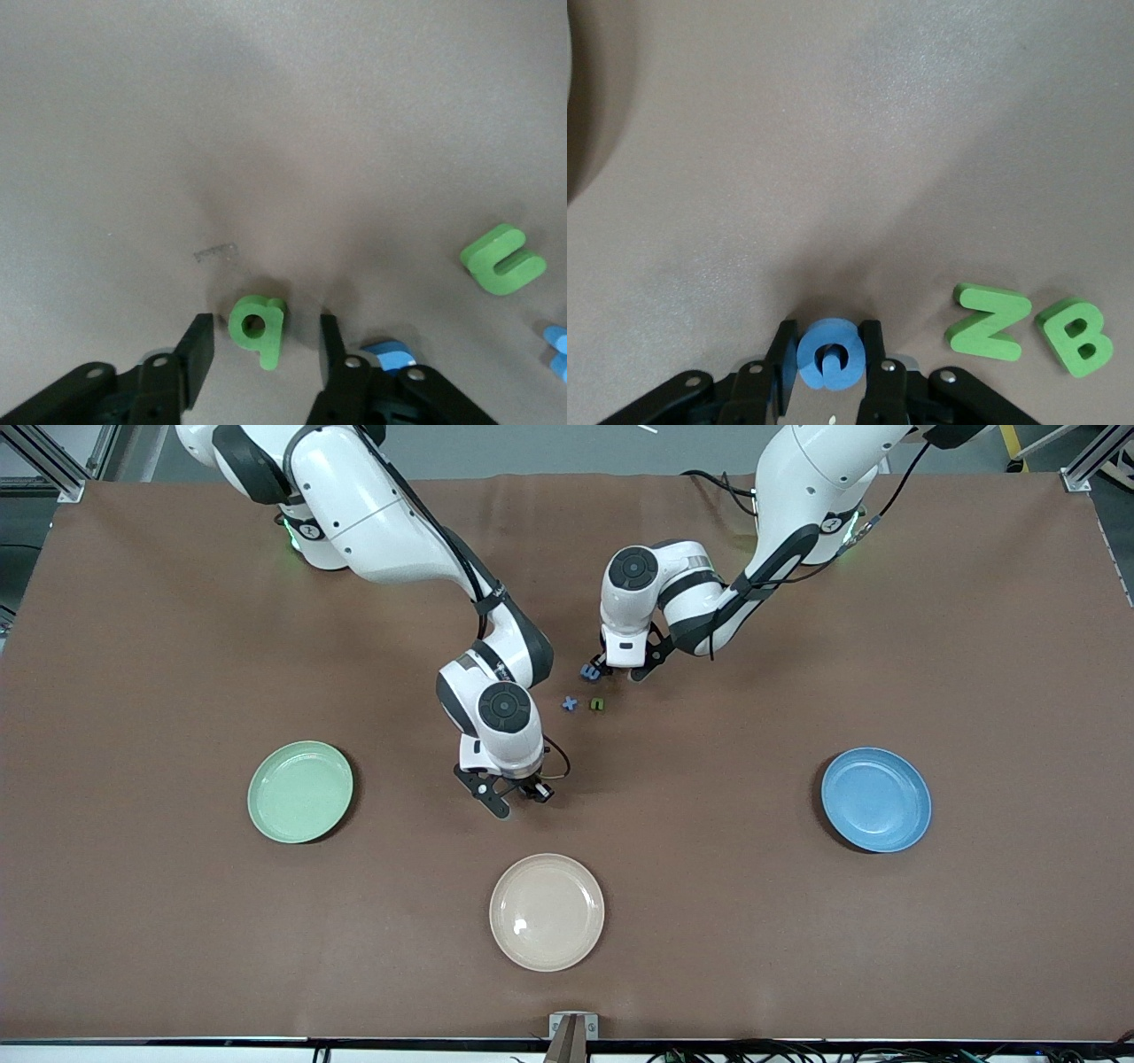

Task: Sort upper and lower case letters into plates
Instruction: 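Carry the q to the blue plate while the right gripper carries c to green plate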

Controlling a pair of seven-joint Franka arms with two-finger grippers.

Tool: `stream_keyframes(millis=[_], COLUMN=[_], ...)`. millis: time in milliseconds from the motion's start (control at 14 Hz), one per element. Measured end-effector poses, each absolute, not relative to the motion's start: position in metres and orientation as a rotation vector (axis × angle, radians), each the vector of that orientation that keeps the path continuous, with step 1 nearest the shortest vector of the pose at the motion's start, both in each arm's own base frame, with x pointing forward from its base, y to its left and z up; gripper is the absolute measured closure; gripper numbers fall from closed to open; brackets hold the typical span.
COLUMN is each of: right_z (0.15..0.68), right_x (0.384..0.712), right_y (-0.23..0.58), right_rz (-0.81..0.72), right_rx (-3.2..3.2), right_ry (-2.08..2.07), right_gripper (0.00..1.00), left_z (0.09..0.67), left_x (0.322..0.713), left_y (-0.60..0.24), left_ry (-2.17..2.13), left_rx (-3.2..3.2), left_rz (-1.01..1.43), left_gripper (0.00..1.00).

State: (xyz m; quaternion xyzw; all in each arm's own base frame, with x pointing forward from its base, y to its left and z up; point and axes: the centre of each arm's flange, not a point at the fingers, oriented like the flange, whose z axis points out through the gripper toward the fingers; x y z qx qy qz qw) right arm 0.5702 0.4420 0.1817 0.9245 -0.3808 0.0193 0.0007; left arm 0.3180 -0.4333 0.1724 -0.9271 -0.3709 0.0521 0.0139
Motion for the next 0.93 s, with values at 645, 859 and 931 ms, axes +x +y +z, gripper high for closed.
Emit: stream_keyframes(millis=[645,859,931], right_z=[0.241,0.256,0.256], right_x=[0.602,0.594,0.589], right_y=[0.31,0.229,0.205], right_rz=[0.008,-0.025,-0.026], right_rx=[2.935,2.98,2.996], right_ry=[-0.973,-0.818,-0.775], right_gripper=[0.66,0.66,0.66], left_z=[0.173,0.175,0.177], left_x=[0.31,0.312,0.315], left_y=[-0.439,-0.438,-0.437], left_ry=[-1.039,-1.014,-1.0], left_rx=[-2.941,-2.936,-2.921], left_rz=[0.098,0.069,0.044], left_gripper=[0.74,0.74,0.74])
